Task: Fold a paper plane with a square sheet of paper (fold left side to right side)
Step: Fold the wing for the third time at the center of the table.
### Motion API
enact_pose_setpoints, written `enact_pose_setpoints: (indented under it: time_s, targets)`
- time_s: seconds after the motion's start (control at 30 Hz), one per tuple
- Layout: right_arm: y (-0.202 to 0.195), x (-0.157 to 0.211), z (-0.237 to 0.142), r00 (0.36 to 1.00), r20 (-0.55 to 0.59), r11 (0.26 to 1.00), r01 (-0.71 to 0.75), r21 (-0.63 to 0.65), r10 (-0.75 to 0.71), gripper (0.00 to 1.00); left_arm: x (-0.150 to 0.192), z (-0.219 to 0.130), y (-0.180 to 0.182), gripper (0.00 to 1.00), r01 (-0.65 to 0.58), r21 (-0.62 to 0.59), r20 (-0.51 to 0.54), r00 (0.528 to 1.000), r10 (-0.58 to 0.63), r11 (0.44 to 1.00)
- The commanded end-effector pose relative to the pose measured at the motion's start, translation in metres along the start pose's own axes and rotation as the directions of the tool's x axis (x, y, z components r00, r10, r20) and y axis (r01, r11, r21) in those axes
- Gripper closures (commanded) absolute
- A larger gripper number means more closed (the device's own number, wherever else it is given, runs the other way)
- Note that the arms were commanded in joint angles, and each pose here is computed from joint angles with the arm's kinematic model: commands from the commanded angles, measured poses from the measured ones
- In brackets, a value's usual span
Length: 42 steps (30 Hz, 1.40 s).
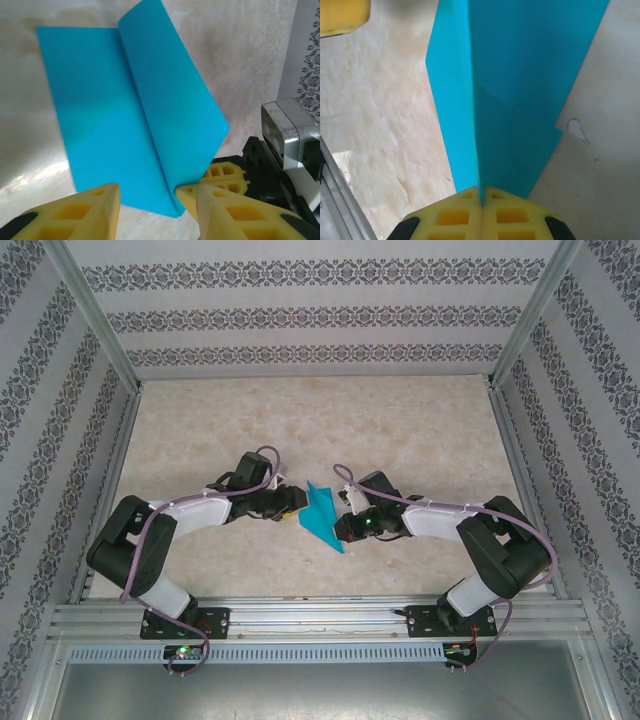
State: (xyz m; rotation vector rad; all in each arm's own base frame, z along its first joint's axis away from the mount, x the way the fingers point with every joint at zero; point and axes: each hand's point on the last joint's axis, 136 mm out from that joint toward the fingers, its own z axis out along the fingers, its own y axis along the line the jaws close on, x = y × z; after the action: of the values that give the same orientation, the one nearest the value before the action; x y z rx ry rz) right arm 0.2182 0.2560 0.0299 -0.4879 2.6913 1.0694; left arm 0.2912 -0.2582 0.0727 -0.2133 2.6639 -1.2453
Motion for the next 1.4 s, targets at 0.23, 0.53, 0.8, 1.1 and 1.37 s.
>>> enact_pose_setpoints:
  time_s: [0.23, 0.53, 0.8, 1.1, 1.37]
  targets:
    - [0.001, 0.002, -0.002, 1.0, 0.007, 0.999, -0.011, -0.041, 0.011, 1.0, 0.003, 0.04, -0.011, 0.56, -0.063, -0.053, -0.048, 0.997, 0.06, 0.997]
    - [-0.003, 0.005, 0.001, 1.0, -0.004, 0.999, -0.02, -0.036, 0.02, 1.0, 0.003, 0.054, -0.006, 0.55, -0.071, -0.1, -0.07, 0.995, 0.064, 0.992]
    - [-0.005, 0.008, 0.004, 1.0, -0.017, 0.999, -0.025, -0.036, 0.024, 0.99, 0.004, 0.061, 0.012, 0.55, -0.048, -0.17, -0.083, 0.996, 0.035, 0.984]
    - [0.0, 0.004, 0.002, 1.0, -0.007, 0.999, -0.019, -0.049, 0.019, 0.89, 0.011, 0.065, 0.034, 0.55, -0.036, -0.259, -0.119, 0.993, 0.005, 0.965]
    - [0.007, -0.005, -0.004, 1.0, 0.017, 0.997, -0.016, -0.075, 0.017, 0.83, 0.013, 0.066, 0.041, 0.56, -0.035, -0.288, -0.128, 0.992, -0.003, 0.957]
